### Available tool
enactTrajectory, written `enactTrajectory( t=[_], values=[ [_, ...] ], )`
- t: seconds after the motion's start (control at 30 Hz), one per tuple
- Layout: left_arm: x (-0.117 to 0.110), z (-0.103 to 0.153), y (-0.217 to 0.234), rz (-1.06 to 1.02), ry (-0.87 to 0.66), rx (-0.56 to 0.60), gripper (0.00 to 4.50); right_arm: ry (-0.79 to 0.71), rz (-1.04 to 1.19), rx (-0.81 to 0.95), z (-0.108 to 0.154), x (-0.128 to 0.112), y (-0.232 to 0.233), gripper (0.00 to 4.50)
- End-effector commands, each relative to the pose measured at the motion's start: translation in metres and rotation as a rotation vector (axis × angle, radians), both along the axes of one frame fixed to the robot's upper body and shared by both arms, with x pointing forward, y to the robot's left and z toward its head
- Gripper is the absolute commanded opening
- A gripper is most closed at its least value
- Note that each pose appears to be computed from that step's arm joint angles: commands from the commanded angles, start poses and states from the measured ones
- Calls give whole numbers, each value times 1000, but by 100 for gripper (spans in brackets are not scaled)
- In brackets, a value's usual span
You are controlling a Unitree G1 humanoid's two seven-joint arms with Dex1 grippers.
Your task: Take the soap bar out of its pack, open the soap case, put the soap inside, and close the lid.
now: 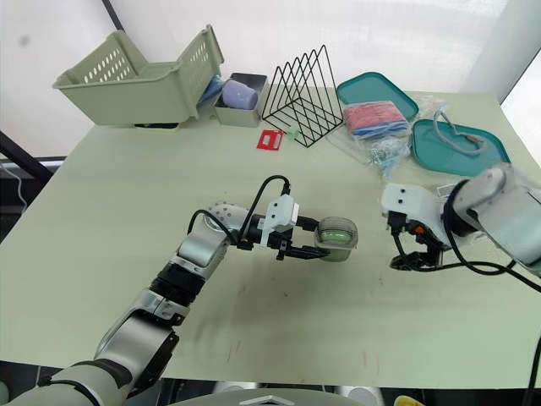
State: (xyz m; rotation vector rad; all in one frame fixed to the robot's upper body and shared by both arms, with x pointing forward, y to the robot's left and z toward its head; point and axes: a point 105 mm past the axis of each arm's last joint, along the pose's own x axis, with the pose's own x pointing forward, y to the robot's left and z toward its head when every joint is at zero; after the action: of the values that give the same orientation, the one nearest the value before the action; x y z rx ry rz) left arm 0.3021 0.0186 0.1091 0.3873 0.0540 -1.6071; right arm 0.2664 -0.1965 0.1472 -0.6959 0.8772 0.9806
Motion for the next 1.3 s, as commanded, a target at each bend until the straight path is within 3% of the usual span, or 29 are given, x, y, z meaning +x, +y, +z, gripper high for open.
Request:
enactTrajectory(
  t=[0.03,0.3,0.33,0.6,0.8,1.3],
  values=[
    [2,7,3,6,-23,-18,202,-209,-58,134,17,17,-13,419],
    [3,7,4,8,-20,-21,202,-294,-143,432,3,7,-22,38],
    [3,7,4,9,-20,-23,202,-300,-153,471,4,6,-22,11],
    [3,8,4,11,-19,-26,202,-359,-150,621,-2,3,-23,11],
    [3,9,5,12,-21,-26,202,-378,-22,711,13,-4,-1,11],
    [2,10,4,12,-26,-27,202,-369,153,697,19,-8,36,11]
  ],
)
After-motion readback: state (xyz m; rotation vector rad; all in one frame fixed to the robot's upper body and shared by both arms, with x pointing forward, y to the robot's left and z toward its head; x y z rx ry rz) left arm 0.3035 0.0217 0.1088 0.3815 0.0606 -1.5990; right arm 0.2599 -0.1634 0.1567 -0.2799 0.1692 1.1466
